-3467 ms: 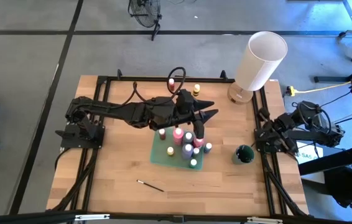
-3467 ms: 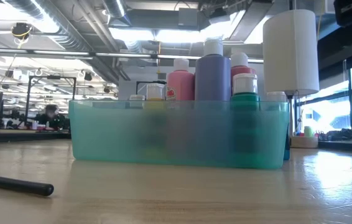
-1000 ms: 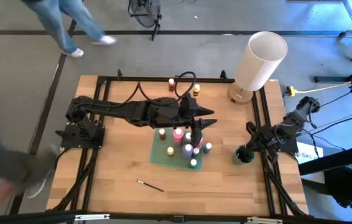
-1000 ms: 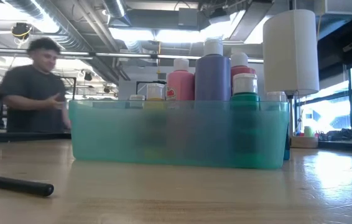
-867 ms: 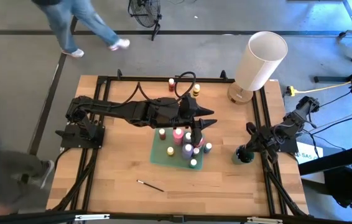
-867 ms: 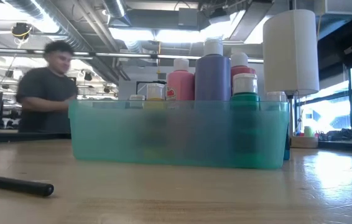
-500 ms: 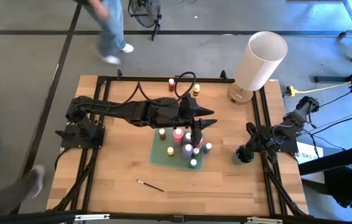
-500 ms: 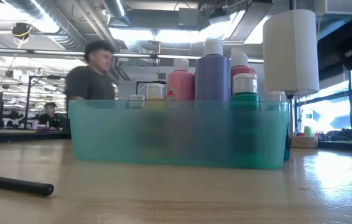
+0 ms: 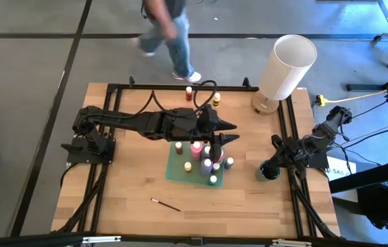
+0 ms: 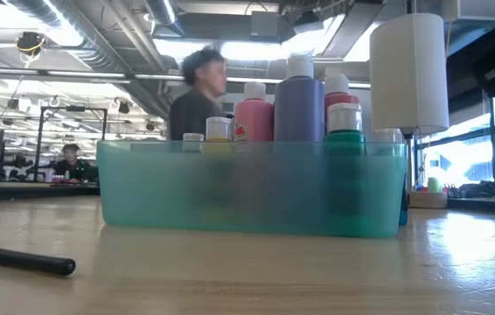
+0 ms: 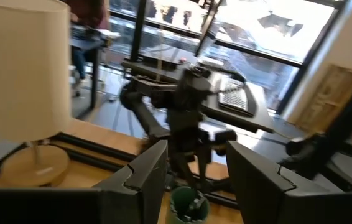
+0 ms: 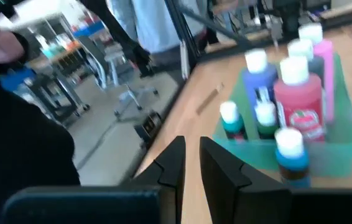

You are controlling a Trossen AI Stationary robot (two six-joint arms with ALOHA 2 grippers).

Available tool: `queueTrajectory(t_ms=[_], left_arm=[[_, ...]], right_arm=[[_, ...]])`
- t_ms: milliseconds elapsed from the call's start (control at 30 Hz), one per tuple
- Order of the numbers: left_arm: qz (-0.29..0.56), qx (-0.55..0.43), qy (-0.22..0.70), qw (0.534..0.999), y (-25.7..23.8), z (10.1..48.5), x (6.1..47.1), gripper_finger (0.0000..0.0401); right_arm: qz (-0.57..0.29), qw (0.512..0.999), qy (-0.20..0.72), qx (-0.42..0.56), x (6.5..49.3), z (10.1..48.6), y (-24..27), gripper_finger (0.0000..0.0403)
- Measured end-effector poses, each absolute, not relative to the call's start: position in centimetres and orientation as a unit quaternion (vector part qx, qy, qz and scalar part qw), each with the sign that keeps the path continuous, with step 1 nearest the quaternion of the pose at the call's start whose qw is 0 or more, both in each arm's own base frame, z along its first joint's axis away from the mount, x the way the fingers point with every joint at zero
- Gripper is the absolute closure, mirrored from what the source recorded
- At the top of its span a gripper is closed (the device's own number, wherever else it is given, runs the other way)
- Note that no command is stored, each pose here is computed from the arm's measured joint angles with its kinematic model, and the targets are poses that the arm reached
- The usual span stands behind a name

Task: Pick & Place Paint Supplies
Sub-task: Put the small blue paint bottle into the light green bin

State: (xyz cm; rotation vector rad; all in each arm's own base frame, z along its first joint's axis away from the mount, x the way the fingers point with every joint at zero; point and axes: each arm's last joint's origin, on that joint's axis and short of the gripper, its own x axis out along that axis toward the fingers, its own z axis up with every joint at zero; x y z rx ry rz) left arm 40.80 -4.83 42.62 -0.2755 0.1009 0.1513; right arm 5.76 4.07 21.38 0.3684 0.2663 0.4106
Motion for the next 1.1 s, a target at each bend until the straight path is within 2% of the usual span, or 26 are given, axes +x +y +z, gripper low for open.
queueTrajectory(t_ms=[300, 567, 733, 933, 1100], left_arm=[[0.011, -0.141, 0.061, 0.988, -5.2, 42.6, 40.8, 0.0242], [-0.043, -0.142, 0.103, 0.983, -5.5, 42.1, 40.6, 0.0242], [-0.076, -0.145, 0.116, 0.980, -5.7, 42.5, 39.9, 0.0242], [-0.097, -0.145, 0.132, 0.976, -5.9, 43.1, 38.7, 0.0242], [-0.099, -0.140, 0.140, 0.975, -6.0, 43.6, 37.9, 0.0242]], right_arm=[[0.289, 0.928, 0.007, 0.237, 5.7, 24.4, 4.5, 0.0334], [0.322, 0.913, -0.115, 0.224, 5.8, 26.8, 4.7, 0.0294], [0.316, 0.916, -0.130, 0.213, 6.5, 28.4, 5.2, 0.0256], [0.305, 0.930, -0.134, 0.157, 7.9, 32.3, 6.5, 0.0214], [0.315, 0.937, -0.091, 0.119, 9.3, 35.4, 7.8, 0.0190]])
